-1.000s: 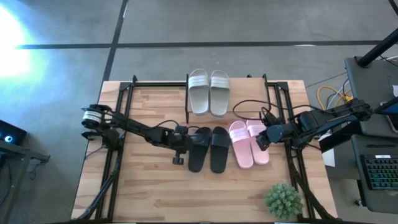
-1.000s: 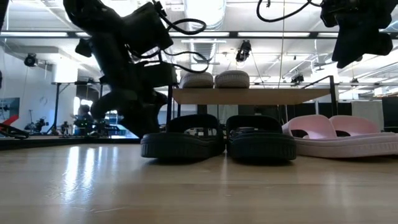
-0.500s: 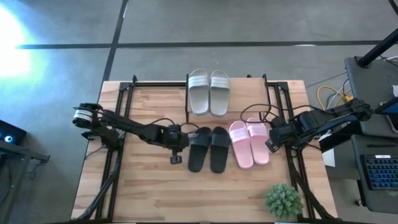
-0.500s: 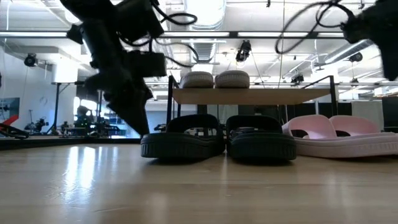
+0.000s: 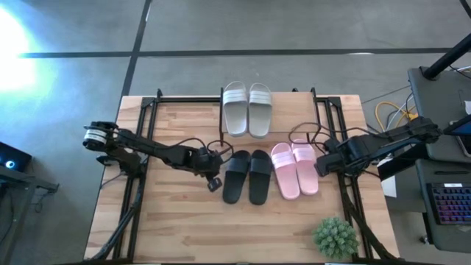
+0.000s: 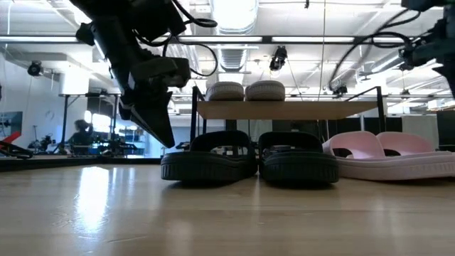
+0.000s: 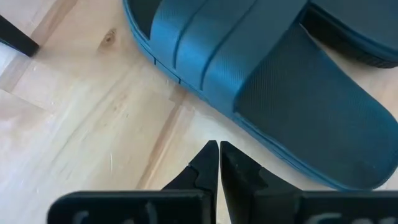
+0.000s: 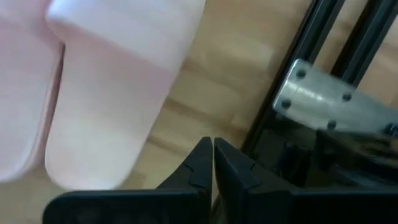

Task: Pick and place slides into the shelf
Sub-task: Adjust the slides on the table

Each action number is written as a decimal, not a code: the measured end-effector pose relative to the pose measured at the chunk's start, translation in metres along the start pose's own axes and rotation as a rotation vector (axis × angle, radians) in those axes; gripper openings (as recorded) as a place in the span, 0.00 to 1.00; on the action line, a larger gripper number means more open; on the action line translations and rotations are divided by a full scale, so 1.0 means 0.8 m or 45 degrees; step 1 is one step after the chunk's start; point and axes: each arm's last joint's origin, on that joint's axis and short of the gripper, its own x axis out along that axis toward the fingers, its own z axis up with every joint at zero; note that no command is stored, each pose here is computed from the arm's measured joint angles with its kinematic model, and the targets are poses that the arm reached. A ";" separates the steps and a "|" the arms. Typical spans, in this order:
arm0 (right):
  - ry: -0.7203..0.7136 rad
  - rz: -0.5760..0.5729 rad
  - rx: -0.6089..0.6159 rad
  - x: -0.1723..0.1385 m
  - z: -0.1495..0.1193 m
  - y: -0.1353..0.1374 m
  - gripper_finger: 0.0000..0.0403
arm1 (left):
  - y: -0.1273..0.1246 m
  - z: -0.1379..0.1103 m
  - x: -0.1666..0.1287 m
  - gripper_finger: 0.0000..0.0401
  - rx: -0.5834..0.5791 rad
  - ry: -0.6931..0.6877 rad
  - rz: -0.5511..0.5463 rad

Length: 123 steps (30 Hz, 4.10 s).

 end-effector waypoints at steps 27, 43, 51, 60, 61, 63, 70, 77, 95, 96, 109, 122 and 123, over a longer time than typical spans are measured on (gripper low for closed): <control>0.017 -0.072 -0.773 0.064 -0.003 0.036 0.02 | 0.000 -0.003 0.000 0.00 0.004 0.045 -0.024; 0.071 0.007 -0.724 0.095 -0.008 0.047 0.02 | 0.001 -0.004 0.001 0.00 0.006 0.054 -0.013; 0.122 -0.049 -0.820 0.114 -0.010 0.059 0.02 | 0.001 -0.004 0.001 0.00 0.007 0.054 -0.013; 0.114 -0.008 -0.954 0.110 -0.006 0.081 0.02 | 0.001 -0.004 0.001 0.00 0.005 0.054 -0.014; 0.110 -0.005 -0.964 0.108 -0.005 0.082 0.02 | 0.001 -0.005 0.001 0.00 0.005 0.055 -0.014; 0.097 0.016 -0.978 0.104 -0.004 0.086 0.02 | 0.001 -0.004 0.001 0.00 0.004 0.054 -0.015; 0.071 0.041 -0.993 0.096 -0.002 0.093 0.02 | 0.001 -0.005 0.001 0.00 -0.082 0.057 -0.016; 0.065 0.046 -0.997 0.096 -0.002 0.093 0.02 | 0.001 -0.005 0.001 0.00 -0.149 0.063 -0.020; 0.043 0.098 -1.059 0.095 -0.001 0.098 0.02 | -0.025 -0.015 0.034 0.00 -0.103 0.124 -0.218; 0.043 0.097 -1.065 0.095 -0.001 0.098 0.02 | -0.026 -0.016 0.040 0.00 -0.105 0.120 -0.219; 0.082 0.108 -1.070 0.095 -0.002 0.097 0.02 | -0.013 -0.006 0.056 0.00 -0.145 -0.004 -0.060; 0.085 0.020 -1.007 0.095 -0.002 0.090 0.02 | 0.000 -0.007 0.024 0.00 -0.105 0.109 0.077; 0.080 0.019 -1.004 0.095 -0.002 0.090 0.02 | 0.000 -0.007 0.016 0.00 -0.102 0.097 0.088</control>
